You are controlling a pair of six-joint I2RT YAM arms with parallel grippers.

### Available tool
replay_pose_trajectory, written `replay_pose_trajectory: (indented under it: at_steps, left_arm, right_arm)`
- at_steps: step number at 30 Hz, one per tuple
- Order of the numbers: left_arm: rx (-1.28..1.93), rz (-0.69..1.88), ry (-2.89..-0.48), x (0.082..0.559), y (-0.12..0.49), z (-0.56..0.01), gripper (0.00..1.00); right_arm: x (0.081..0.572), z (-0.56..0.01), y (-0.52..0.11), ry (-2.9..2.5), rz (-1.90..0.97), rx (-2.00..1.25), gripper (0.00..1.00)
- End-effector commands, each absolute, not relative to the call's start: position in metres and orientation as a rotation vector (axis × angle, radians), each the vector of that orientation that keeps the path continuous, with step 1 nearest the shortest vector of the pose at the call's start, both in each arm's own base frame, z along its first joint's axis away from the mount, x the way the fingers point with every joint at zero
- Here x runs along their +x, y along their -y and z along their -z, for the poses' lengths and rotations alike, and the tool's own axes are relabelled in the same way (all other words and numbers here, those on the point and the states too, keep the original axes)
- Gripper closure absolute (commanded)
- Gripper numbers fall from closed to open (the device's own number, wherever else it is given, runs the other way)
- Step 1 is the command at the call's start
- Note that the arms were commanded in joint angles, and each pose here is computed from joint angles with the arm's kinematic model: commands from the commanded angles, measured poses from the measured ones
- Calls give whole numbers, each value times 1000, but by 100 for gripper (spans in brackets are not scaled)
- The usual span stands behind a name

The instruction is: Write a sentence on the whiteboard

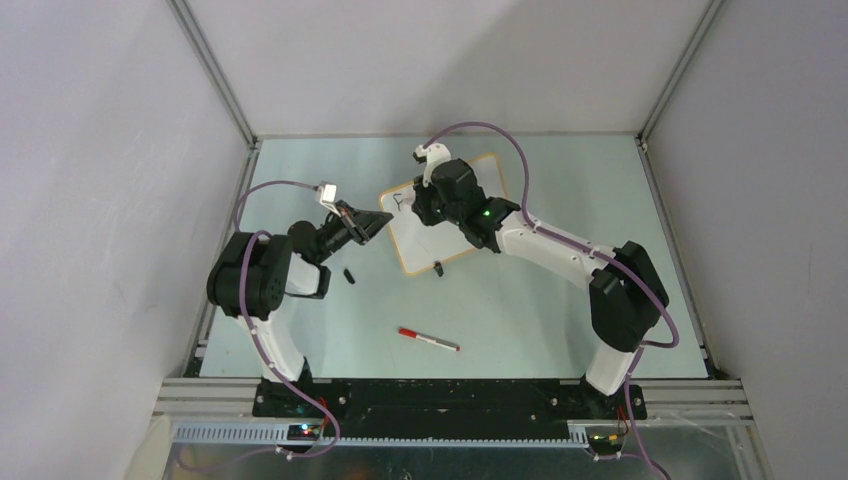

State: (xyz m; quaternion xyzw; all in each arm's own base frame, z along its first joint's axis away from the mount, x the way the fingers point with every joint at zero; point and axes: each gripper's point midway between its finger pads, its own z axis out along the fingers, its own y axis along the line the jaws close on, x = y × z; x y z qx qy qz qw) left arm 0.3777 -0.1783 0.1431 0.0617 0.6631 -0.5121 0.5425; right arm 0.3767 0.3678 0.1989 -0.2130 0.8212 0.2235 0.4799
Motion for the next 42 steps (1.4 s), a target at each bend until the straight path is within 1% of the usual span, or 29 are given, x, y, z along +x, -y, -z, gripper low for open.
replay_pose_trajectory:
  at_steps: [1, 10, 18, 24, 34, 38, 42]
  left_arm:
    - [230, 1172, -1505, 379, 179, -156, 100]
    - [235, 1180, -1506, 380, 180, -155, 100]
    - [239, 1195, -1509, 381, 182, -155, 100]
    - [237, 1199, -1509, 381, 182, -156, 100]
    - [227, 1196, -1515, 384, 181, -156, 100]
    - [205, 1160, -1547, 389, 178, -150, 100]
    - [209, 1160, -1545, 387, 181, -150, 100]
  right_arm:
    - [380, -230, -367, -1933, -586, -497, 100]
    - [366, -247, -358, -1844, -724, -517, 100]
    - [369, -241, -352, -1869, -706, -489, 100]
    - [374, -236, -341, -1883, -641, -436, 100]
    - [371, -245, -327, -1820, -623, -382, 100]
    - [369, -258, -322, -1788, -606, -385, 100]
    - [370, -296, -320, -1671, -629, -372, 100]
